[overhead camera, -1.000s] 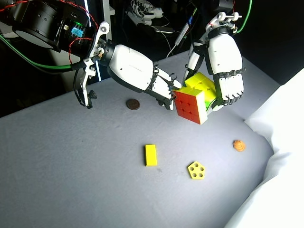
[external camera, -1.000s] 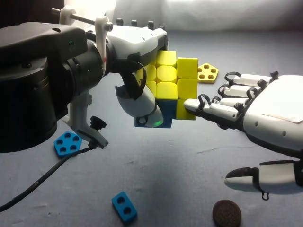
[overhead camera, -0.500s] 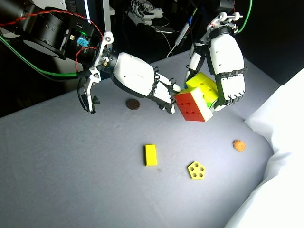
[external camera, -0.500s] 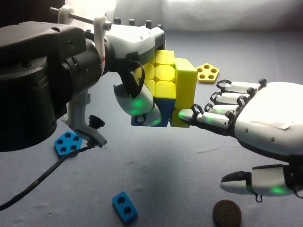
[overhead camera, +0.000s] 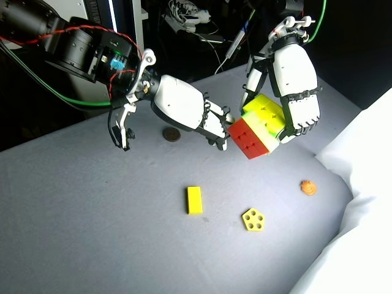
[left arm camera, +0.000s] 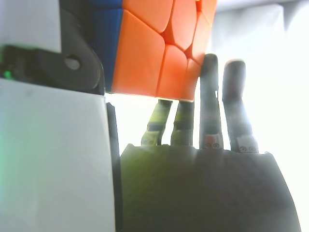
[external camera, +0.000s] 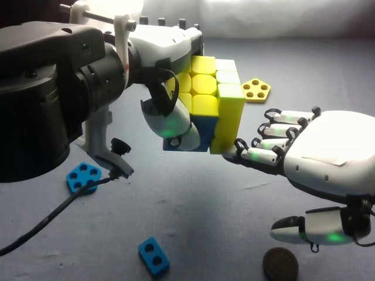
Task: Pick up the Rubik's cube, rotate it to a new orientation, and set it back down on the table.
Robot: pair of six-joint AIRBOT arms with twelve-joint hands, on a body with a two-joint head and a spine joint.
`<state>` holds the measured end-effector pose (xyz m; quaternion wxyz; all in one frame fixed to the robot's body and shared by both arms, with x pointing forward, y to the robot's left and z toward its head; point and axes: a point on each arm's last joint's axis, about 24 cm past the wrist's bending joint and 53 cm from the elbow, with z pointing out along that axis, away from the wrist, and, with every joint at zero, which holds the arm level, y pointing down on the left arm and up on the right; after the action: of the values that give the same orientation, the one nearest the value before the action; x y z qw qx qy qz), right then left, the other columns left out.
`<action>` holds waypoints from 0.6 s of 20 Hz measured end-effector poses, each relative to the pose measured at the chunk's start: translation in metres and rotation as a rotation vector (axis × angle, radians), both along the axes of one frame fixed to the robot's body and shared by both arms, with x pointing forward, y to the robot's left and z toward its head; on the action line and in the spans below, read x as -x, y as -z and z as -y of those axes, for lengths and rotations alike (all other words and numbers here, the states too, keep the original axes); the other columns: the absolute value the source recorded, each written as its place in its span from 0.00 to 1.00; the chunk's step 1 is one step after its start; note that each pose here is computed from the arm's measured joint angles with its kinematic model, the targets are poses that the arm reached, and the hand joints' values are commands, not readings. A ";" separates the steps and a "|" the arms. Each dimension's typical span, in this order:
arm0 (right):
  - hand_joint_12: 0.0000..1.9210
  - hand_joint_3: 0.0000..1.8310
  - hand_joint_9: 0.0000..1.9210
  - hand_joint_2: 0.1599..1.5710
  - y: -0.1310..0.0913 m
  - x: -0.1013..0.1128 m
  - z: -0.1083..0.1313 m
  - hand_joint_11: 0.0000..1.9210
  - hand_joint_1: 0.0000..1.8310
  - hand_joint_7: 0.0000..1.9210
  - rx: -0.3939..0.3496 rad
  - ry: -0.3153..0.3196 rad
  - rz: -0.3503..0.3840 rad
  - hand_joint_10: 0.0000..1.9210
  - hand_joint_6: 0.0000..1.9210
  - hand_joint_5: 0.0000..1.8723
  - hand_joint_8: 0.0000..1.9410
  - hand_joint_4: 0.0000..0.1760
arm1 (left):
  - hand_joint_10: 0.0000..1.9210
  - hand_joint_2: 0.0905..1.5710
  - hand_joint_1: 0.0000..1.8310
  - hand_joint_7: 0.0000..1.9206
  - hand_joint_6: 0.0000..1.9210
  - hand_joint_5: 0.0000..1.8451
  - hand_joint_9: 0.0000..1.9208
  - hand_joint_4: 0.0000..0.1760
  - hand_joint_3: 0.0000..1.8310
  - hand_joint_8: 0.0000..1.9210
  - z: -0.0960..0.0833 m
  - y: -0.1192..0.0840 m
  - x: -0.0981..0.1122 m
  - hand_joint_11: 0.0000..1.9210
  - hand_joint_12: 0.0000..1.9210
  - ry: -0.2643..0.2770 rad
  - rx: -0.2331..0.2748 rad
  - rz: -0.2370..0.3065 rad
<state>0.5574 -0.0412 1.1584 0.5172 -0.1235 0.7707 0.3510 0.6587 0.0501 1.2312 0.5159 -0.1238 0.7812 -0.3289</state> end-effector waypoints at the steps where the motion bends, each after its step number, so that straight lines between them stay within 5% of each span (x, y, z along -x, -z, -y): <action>1: 0.38 0.00 0.05 0.70 0.000 0.000 0.000 0.00 0.25 0.13 0.000 0.000 -0.001 0.61 0.00 0.01 0.56 0.00 | 0.87 0.67 0.57 0.11 0.84 0.06 0.09 0.00 0.00 0.79 0.000 0.000 0.000 0.03 1.00 0.000 0.000 0.000; 6: 0.42 0.00 0.06 0.70 -0.002 -0.001 0.000 0.00 0.24 0.13 -0.005 0.004 0.006 0.61 0.00 0.00 0.55 0.00 | 0.89 0.67 0.58 0.08 0.86 0.05 0.08 0.00 0.00 0.82 0.000 0.000 0.000 0.02 1.00 -0.001 0.000 0.000; 12: 0.33 0.00 0.03 0.70 -0.007 -0.006 -0.003 0.00 0.24 0.12 -0.018 0.009 0.026 0.62 0.00 0.01 0.57 0.00 | 0.89 0.68 0.59 0.07 0.87 0.04 0.08 0.00 0.00 0.83 -0.001 -0.001 -0.001 0.02 1.00 -0.005 -0.003 0.003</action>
<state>0.5629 -0.0383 1.1650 0.5300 -0.1200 0.7612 0.3540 0.6594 0.0513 1.2318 0.5181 -0.1243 0.7807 -0.3266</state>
